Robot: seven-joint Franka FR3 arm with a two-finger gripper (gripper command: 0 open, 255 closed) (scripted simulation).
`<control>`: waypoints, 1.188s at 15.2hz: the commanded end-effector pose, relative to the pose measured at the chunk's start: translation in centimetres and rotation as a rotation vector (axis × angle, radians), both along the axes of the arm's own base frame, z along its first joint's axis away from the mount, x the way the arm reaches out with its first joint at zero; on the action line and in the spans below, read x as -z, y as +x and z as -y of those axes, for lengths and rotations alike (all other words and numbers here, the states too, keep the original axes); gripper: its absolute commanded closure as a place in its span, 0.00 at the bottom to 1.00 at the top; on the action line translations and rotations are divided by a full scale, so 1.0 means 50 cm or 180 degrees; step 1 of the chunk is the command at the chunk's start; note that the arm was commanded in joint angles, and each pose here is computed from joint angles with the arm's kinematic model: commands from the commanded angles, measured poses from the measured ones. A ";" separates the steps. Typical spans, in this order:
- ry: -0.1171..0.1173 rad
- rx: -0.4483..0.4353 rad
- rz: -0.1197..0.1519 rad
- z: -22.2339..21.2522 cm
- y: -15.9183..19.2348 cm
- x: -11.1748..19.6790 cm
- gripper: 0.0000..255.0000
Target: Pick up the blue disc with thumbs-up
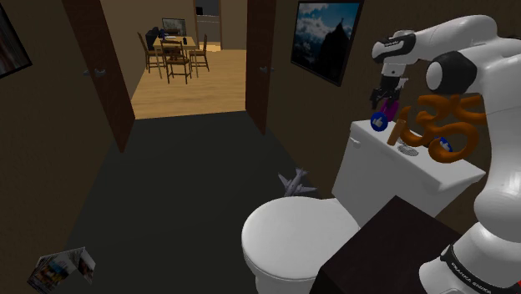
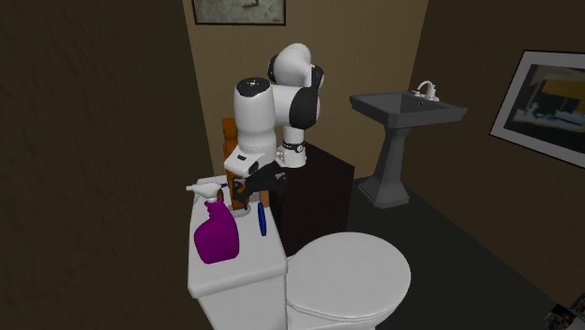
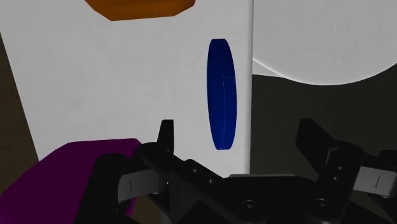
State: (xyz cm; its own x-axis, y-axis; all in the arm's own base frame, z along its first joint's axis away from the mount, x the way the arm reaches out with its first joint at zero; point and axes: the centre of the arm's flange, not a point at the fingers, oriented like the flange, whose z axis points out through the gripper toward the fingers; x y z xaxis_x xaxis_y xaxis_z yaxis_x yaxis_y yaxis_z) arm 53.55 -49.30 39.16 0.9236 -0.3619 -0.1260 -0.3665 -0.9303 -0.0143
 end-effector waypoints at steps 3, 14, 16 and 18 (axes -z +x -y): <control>0.0001 0.0005 0.0001 0.004 0.002 0.041 0.00; 0.0001 0.0005 0.0001 0.004 0.002 0.067 1.00; 0.0001 0.0005 0.0001 0.004 0.002 0.067 1.00; 0.0001 0.0005 0.0001 0.004 0.002 0.057 1.00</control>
State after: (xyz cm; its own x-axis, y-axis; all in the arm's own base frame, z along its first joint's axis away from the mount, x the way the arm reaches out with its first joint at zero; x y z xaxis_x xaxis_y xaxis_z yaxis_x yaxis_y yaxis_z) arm 53.62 -49.44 36.05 0.9231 -0.3634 -0.1257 -0.3680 -0.9297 -0.0147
